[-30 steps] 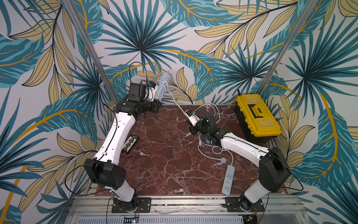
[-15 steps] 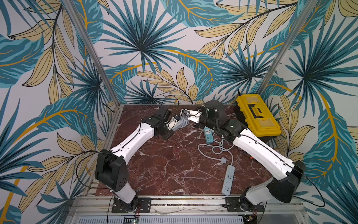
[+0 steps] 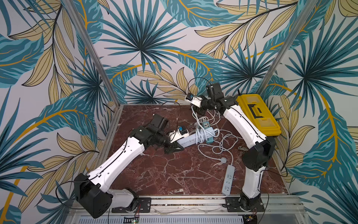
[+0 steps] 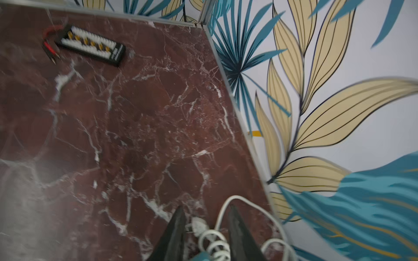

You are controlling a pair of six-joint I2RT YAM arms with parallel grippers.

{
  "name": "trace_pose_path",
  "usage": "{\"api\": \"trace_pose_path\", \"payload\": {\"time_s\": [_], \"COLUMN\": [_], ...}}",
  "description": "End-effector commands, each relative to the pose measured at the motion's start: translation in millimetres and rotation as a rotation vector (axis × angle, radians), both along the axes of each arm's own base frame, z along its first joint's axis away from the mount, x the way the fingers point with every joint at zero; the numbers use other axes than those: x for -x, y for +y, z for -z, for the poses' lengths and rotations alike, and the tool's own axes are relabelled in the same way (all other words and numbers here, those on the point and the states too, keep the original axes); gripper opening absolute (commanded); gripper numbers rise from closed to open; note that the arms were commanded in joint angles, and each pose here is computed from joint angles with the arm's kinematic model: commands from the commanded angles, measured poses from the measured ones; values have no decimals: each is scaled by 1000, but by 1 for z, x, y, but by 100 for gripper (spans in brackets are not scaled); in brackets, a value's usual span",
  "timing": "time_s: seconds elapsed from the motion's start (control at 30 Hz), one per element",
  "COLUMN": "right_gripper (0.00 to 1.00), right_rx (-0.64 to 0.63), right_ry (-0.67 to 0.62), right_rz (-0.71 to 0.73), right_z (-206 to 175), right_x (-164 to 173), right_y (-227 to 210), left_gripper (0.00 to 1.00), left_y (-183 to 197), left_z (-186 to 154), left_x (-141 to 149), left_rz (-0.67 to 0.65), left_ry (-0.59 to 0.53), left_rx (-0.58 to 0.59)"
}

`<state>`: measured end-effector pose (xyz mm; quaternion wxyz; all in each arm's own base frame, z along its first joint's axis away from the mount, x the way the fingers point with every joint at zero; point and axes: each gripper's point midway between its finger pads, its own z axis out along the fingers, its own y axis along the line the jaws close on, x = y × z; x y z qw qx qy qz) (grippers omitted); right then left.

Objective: Wrap the cord around the power strip
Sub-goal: Wrap the power cord around the power strip.

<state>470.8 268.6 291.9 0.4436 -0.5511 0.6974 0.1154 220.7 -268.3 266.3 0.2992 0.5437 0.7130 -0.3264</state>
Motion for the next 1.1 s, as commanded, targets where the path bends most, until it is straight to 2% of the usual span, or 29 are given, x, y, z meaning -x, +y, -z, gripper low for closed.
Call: {"api": "trace_pose_path", "payload": {"time_s": [0.0, 0.13, 0.33, 0.43, 0.5, 0.6, 0.67, 0.73, 0.83, 0.93, 1.07], "right_gripper": [50, 56, 55, 53, 49, 34, 22, 13, 6, 0, 0], "right_rx": [-282, -432, -662, -715, -705, -705, -709, -678, -575, -457, -254], "right_ry": [137, 131, 176, 180, 186, 210, 232, 250, 260, 253, 156], "right_rz": [-31, 34, 213, 323, 387, 439, 486, 519, 545, 567, 510], "right_z": [-7, 5, 27, 47, 60, 68, 73, 83, 98, 108, 100], "right_x": [9, 7, -8, -16, -18, -13, -8, 0, 23, 47, 84], "right_y": [16, 15, 7, -5, -13, -19, -24, -26, -25, -30, -31], "left_gripper": [0, 0, 0, 0, 0, 0, 0, 0, 0, 0, 0], "left_y": [-16, -18, -17, -15, -13, -7, 7, 30, 64, 85, 109], "left_z": [-70, -85, -104, -119, -125, -127, -125, -122, -119, -111, -87], "left_x": [12, 1, -17, -29, -40, -64, -93, -126, -160, -182, -206], "left_rz": [98, 50, -38, -94, -145, -256, -408, -594, -784, -895, -979], "left_ry": [-76, -74, -103, -112, -116, -124, -111, -76, -40, -114, -203], "left_rx": [205, 216, 252, 289, 305, 295, 287, 288, 300, 234, 91]}}
